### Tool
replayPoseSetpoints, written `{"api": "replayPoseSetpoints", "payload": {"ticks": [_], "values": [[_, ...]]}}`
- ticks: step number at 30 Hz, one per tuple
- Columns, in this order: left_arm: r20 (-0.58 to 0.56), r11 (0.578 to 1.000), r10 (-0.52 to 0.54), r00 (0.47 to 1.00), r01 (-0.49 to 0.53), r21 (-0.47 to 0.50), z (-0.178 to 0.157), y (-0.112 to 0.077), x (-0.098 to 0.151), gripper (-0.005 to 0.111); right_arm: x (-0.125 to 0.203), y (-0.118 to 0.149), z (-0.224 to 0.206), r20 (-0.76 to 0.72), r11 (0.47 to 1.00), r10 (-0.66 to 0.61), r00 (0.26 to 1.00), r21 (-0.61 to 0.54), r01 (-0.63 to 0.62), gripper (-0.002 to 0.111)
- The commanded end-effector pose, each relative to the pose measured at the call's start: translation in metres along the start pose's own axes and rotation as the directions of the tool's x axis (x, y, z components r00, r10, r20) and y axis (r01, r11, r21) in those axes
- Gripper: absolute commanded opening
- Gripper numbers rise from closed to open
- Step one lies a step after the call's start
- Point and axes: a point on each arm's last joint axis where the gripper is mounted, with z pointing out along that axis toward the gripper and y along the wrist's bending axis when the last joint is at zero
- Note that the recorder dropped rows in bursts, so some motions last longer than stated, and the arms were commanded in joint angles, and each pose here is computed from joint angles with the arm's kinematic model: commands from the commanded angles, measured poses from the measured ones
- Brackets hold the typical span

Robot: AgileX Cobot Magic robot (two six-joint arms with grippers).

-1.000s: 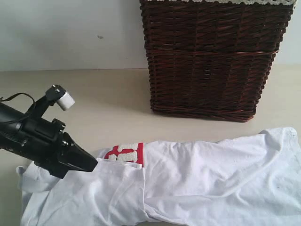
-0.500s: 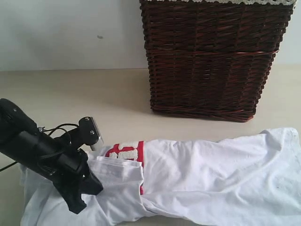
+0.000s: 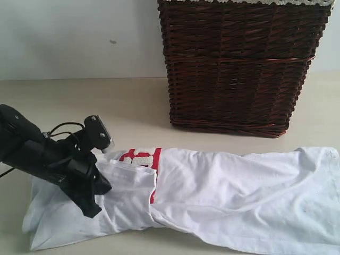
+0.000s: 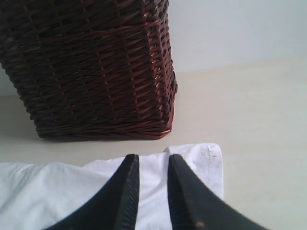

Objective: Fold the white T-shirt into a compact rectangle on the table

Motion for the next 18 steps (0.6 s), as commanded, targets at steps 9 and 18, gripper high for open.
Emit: {"api": "replayPoseSetpoints", "payload": {"ticks": [9,18], "values": [[0.251,0.897,-0.360,0.898,0.407,-0.170,-0.074,0.020,-0.011,0.075,0.001,0.000,0.000,0.006,1.000,-0.001,1.000,-0.002,0.001,0.021],[0.239,0.699,-0.656,0.716,0.696,-0.166,-0.077,0.036,0.034,0.093,0.001,0.000,0.000,0.006,1.000,-0.001,1.000,-0.002,0.001,0.021]]}}
